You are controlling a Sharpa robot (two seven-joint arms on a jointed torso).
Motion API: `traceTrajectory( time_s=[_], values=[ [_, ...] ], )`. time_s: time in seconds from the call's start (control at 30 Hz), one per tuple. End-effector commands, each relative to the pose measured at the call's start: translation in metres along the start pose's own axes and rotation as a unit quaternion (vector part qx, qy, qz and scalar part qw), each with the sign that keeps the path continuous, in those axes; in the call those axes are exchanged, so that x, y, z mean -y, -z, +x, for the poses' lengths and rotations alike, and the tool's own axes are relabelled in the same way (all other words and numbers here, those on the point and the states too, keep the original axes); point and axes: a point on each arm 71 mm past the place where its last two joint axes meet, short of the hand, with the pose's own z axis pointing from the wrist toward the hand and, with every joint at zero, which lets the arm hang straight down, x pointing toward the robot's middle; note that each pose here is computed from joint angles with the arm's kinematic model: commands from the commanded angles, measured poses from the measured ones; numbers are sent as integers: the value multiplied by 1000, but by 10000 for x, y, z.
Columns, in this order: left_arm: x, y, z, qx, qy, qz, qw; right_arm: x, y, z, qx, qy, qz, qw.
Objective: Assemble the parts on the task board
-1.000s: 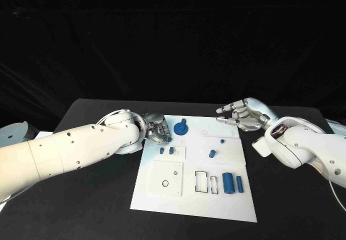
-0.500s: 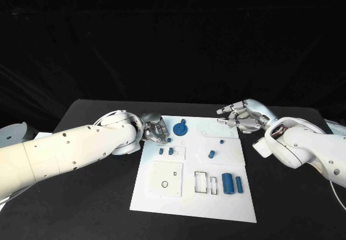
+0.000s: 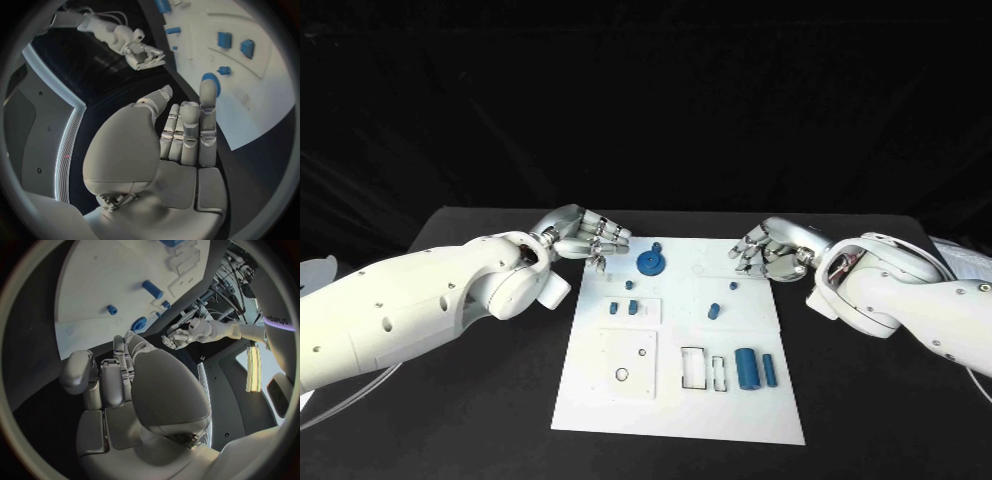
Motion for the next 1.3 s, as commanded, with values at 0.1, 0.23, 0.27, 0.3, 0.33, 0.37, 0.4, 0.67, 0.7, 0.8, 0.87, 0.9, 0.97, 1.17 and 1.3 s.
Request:
traceTrajectory(
  time_s=[0.1,0.23,0.27,0.3,0.33,0.37,0.4,0.67,0.7,0.8,0.87,0.9,0.97,1.17,1.3],
  values=[
    [43,97,-95,59,218,41,973,-44,-11,104,-30,167,17,985],
    [23,149,-119,71,245,39,966,-83,-23,147,-35,202,18,979],
    [21,153,-120,72,246,39,966,-87,-25,151,-35,205,18,978],
    [19,162,-121,73,249,39,965,-97,-29,160,-36,211,18,977],
    [17,169,-121,74,252,39,964,-107,-33,169,-37,215,17,976],
    [17,176,-119,75,254,39,964,-117,-36,177,-38,218,16,975],
    [16,182,-118,76,256,39,963,-127,-39,185,-39,221,15,974],
    [12,205,-121,78,260,38,962,-197,-56,242,-51,227,3,973],
    [11,206,-123,79,260,38,962,-202,-59,247,-52,227,2,973],
    [9,207,-124,79,260,37,962,-213,-69,260,-55,226,0,973],
    [9,208,-123,79,260,37,962,-216,-76,268,-56,224,-1,973],
    [10,208,-122,79,260,37,962,-218,-81,272,-57,224,-1,973],
    [10,207,-119,78,261,37,962,-222,-93,284,-60,223,-2,973],
    [11,206,-112,77,261,35,962,-227,-118,323,-71,223,-3,972],
    [11,205,-109,77,261,35,962,-227,-132,349,-78,223,-3,972]
  ],
)
